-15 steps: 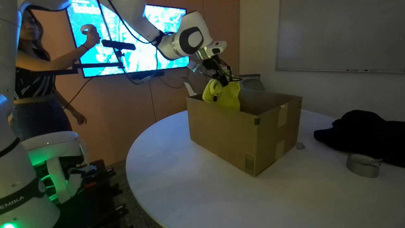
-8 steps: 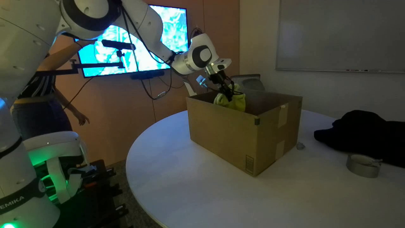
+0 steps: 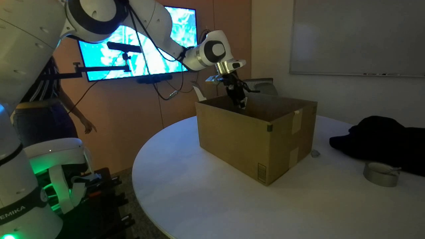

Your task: Put the marker on the cloth, fold it and then put it in the box

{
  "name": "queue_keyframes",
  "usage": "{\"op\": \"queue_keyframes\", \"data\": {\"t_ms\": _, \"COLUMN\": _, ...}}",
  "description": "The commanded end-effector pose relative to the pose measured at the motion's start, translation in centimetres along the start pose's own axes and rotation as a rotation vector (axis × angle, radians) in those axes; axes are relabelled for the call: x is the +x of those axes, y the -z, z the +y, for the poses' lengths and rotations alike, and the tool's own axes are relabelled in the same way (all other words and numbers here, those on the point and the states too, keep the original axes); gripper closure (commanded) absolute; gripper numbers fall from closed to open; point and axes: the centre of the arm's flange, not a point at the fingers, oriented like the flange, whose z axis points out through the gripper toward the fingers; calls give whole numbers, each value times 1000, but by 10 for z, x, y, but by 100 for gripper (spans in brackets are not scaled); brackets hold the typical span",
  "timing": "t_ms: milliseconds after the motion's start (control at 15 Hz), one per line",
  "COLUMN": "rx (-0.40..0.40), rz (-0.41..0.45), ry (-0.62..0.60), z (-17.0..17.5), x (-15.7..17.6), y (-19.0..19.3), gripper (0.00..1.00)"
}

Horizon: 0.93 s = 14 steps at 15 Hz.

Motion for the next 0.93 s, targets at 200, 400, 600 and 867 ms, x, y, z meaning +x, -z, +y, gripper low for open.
{"op": "queue_keyframes", "data": {"t_ms": 200, "rx": 37, "rz": -50, "ry": 71, "z": 105, "x": -37, "y": 88, "gripper": 0}}
{"op": "queue_keyframes", "data": {"t_ms": 400, "rx": 65, "rz": -95, "ry": 63, "z": 146, "x": -69, "y": 112, "gripper": 0}}
{"op": "queue_keyframes", "data": {"t_ms": 600, "rx": 80, "rz": -145, "ry": 69, "z": 176, "x": -113, "y": 124, "gripper": 0}}
{"op": "queue_keyframes", "data": {"t_ms": 867, "rx": 113, "rz": -242, "ry": 77, "z": 220, "x": -175, "y": 125, "gripper": 0}}
